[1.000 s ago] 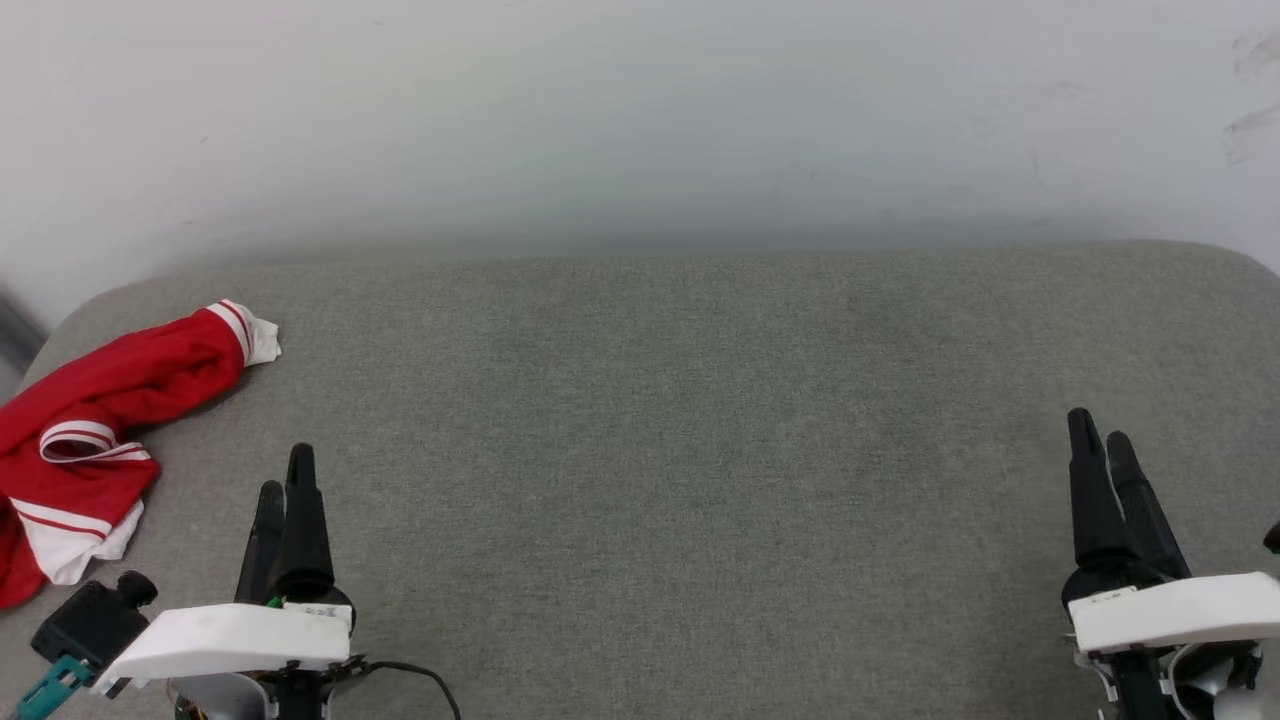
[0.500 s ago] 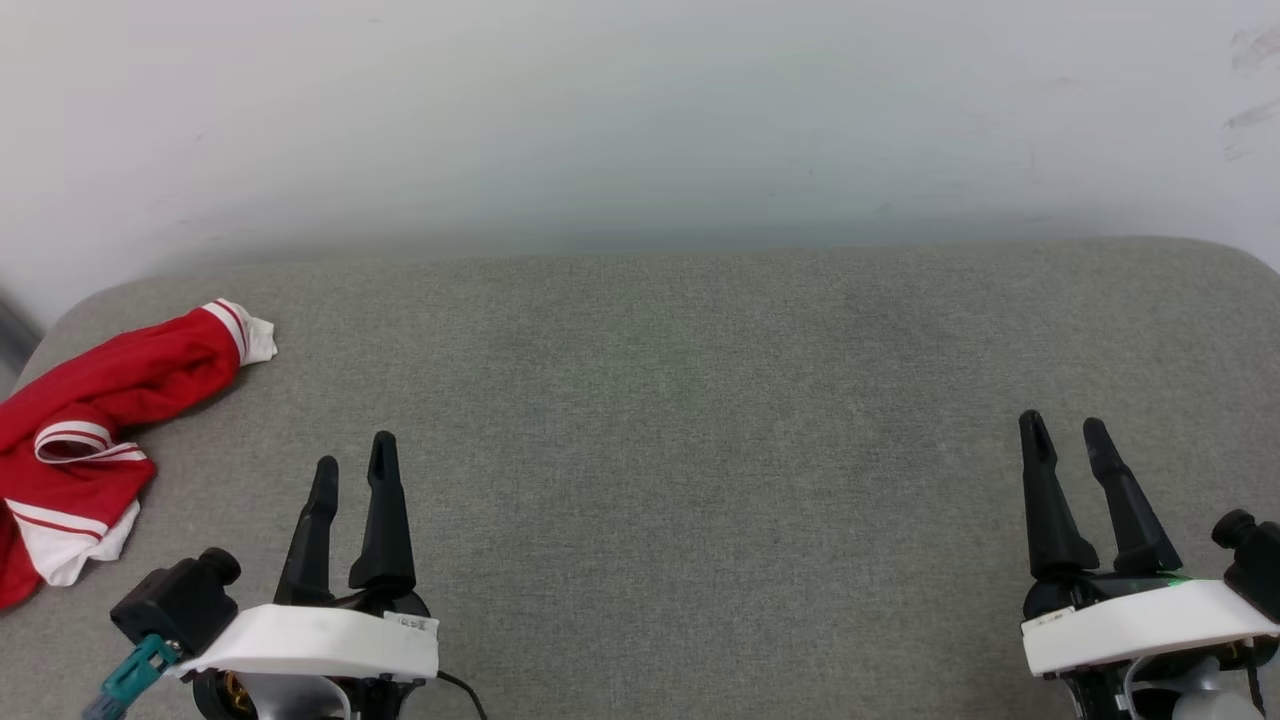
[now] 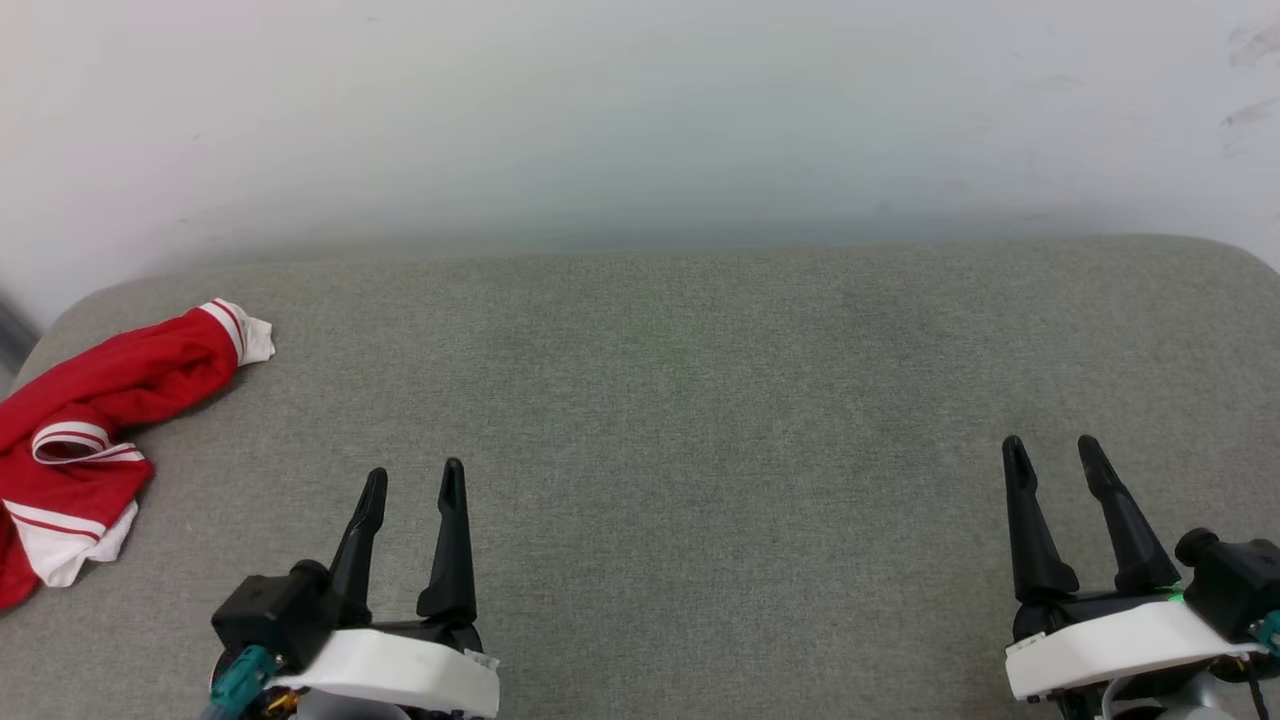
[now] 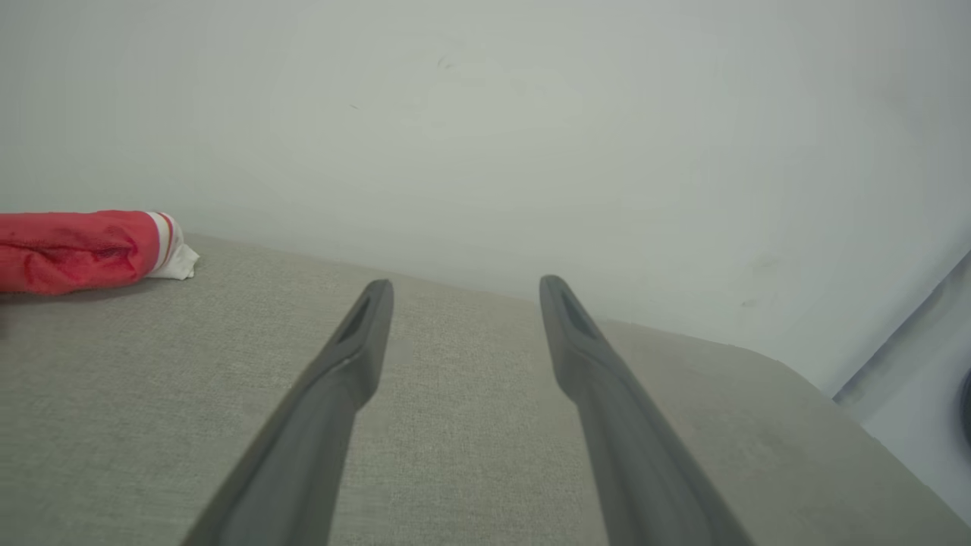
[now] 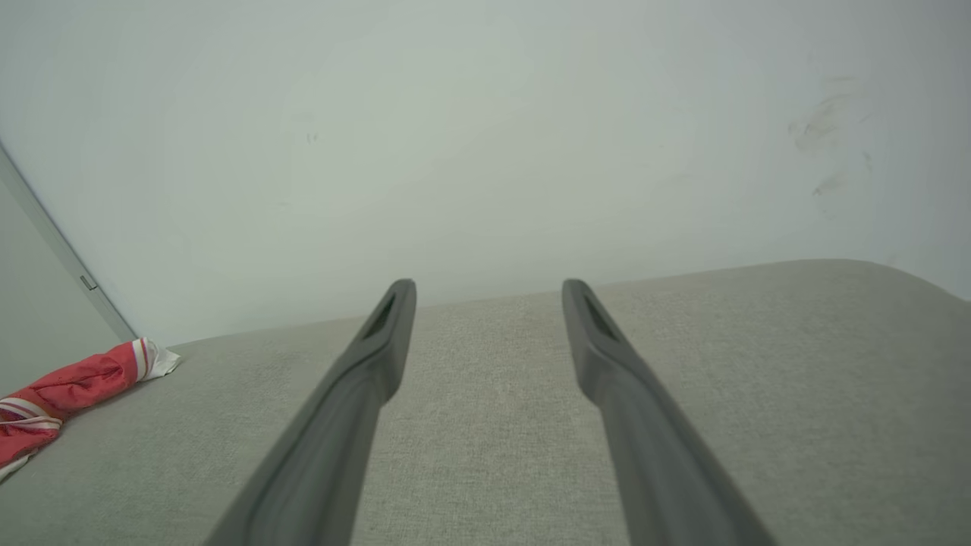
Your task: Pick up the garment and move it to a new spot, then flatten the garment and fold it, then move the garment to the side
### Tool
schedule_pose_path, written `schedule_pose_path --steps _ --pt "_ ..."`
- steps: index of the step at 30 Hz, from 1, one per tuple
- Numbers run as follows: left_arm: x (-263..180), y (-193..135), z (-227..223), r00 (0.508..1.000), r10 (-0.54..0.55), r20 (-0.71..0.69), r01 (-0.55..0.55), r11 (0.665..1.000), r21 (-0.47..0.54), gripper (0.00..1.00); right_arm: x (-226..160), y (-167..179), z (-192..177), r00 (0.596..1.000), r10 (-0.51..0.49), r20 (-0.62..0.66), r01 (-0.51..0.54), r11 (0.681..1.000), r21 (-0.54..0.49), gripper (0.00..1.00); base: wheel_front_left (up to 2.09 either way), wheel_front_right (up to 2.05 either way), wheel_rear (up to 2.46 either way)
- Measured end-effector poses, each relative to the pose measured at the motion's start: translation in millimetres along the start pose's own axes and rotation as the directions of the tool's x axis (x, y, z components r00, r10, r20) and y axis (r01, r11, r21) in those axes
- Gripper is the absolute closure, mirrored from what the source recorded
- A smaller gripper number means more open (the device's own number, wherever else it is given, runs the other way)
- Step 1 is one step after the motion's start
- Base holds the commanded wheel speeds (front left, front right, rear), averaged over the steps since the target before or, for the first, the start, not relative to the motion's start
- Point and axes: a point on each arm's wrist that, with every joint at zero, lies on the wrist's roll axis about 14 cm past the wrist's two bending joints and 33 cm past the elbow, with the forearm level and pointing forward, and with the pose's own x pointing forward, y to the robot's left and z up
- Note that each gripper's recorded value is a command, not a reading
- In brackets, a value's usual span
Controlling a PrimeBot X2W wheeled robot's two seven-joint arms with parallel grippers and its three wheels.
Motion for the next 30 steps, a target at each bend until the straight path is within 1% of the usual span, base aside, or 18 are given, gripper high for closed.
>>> schedule_pose_path --steps 8,14,19,24,30 --pt "-4 -10 -10 0.999 -0.023 -0.025 0.026 0.991 0.129 0.0 -5 -3 -8 1.0 -0.009 -0.02 0.008 0.997 -0.076 0.0 0.0 0.0 0.0" --pt "-6 -16 -16 0.999 -0.039 -0.036 0.045 0.981 0.19 0.0 -7 -3 -9 1.0 -0.005 -0.019 0.003 0.992 -0.123 0.0 0.0 0.0 0.0" --pt "-10 -18 -22 0.998 -0.046 -0.047 0.055 0.979 0.195 0.0 -6 -1 -8 1.0 0.003 -0.012 -0.005 0.99 -0.144 0.0 0.0 0.0 0.0" --pt "-10 -15 -21 0.998 -0.043 -0.036 0.048 0.984 0.172 0.0 -6 1 -7 1.0 0.009 -0.003 -0.01 0.988 -0.156 0.0 0.0 0.0 0.0" --pt "-13 -12 -16 0.999 -0.043 -0.014 0.045 0.98 0.193 0.0 -7 2 -5 1.0 0.015 0.008 -0.014 0.988 -0.155 0.0 0.0 0.0 0.0"
